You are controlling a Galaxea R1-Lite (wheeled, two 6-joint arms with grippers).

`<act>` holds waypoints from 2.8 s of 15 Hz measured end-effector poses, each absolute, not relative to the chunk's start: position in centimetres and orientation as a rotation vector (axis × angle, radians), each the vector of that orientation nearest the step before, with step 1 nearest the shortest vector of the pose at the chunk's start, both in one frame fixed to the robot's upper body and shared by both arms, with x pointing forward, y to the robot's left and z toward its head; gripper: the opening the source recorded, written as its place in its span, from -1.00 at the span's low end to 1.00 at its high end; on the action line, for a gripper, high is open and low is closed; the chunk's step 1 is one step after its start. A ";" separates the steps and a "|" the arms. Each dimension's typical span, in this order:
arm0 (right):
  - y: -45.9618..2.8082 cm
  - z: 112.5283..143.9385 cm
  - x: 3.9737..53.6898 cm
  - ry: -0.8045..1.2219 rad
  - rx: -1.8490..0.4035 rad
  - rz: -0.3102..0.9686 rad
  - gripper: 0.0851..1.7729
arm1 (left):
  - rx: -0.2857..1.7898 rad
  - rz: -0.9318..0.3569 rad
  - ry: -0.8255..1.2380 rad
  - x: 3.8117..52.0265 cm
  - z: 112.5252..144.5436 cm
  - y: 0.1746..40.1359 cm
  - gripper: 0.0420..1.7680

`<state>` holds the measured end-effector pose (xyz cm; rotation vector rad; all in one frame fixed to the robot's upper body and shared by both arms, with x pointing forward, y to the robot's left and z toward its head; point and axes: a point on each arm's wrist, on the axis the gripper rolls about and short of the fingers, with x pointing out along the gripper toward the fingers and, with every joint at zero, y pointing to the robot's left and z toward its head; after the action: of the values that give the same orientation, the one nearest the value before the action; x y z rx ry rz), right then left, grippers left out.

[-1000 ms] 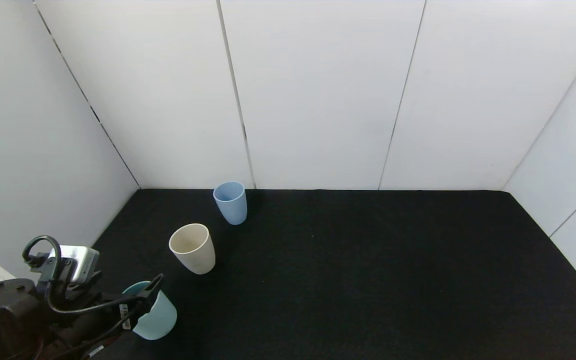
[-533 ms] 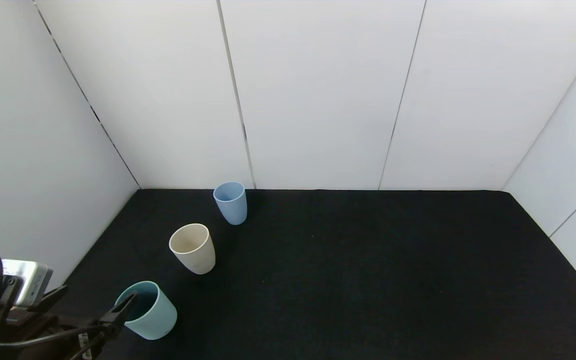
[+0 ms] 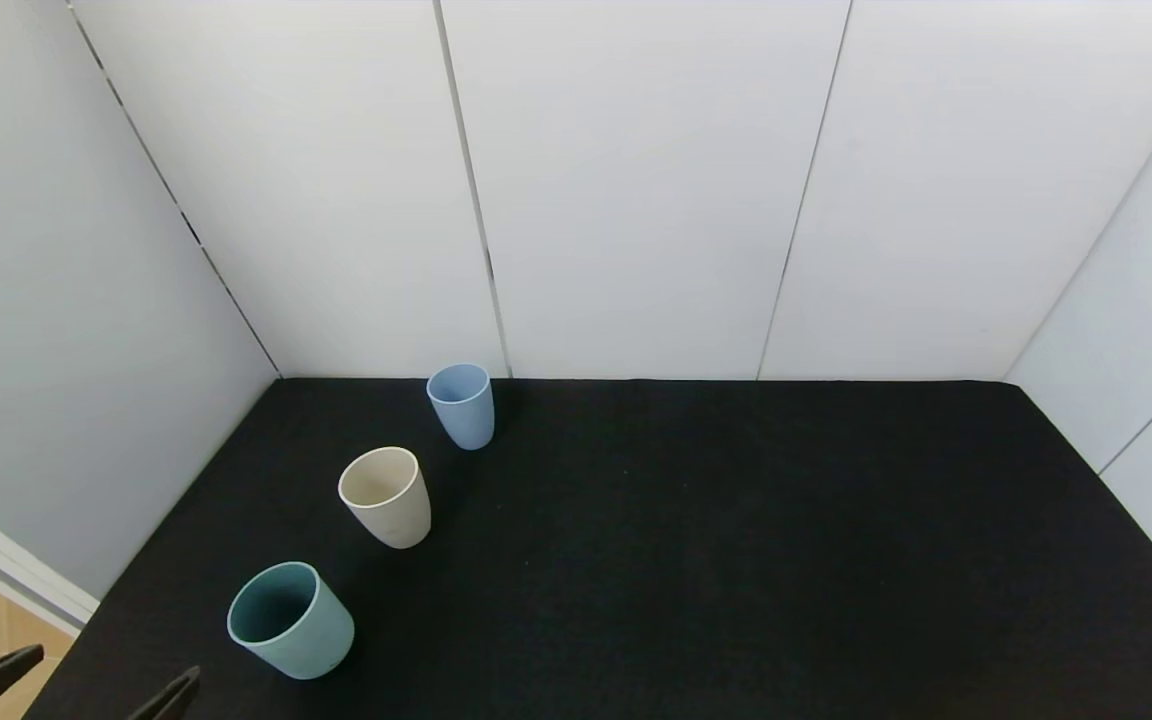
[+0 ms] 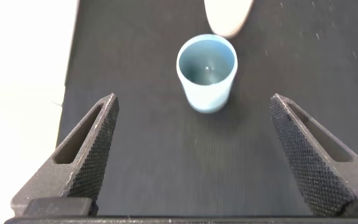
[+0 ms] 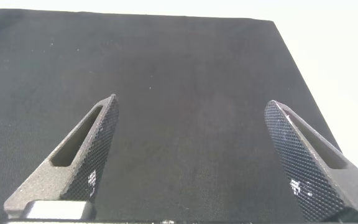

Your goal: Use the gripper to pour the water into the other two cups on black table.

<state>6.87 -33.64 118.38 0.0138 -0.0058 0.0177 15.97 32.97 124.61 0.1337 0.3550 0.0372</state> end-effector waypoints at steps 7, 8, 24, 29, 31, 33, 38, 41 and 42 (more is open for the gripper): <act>-33.6 118.4 6.9 -0.006 0.014 0.017 0.93 | 0.141 0.049 0.276 10.3 125.2 33.6 0.94; -33.6 118.4 6.9 -0.006 0.014 0.018 0.93 | 0.140 0.050 0.272 9.7 125.1 33.7 0.94; -33.6 118.4 6.9 -0.006 0.013 0.017 0.93 | 0.195 0.128 0.186 7.1 126.3 33.8 0.94; -33.6 118.4 6.9 -0.006 0.013 0.018 0.93 | 0.187 0.096 0.130 5.9 123.5 33.6 0.94; -33.6 118.4 6.9 -0.006 0.014 0.017 0.93 | 0.183 0.061 0.073 5.6 122.4 33.5 0.94; -33.6 118.4 6.9 -0.006 0.014 0.018 0.93 | 0.177 0.051 0.000 5.8 121.4 33.5 0.94; -33.6 118.4 6.9 -0.006 0.013 0.017 0.93 | 0.159 -0.030 -0.001 6.9 118.4 33.3 0.94; -33.6 118.4 6.9 -0.006 0.013 0.018 0.93 | 0.074 -0.030 0.011 6.9 118.2 33.3 0.94; -33.6 118.4 6.9 -0.006 0.013 0.018 0.93 | 0.057 -0.023 0.011 6.9 118.2 33.3 0.94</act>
<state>6.87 -33.64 118.38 0.0134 -0.0058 0.0177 6.90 33.31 118.17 0.0571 0.0113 -0.0231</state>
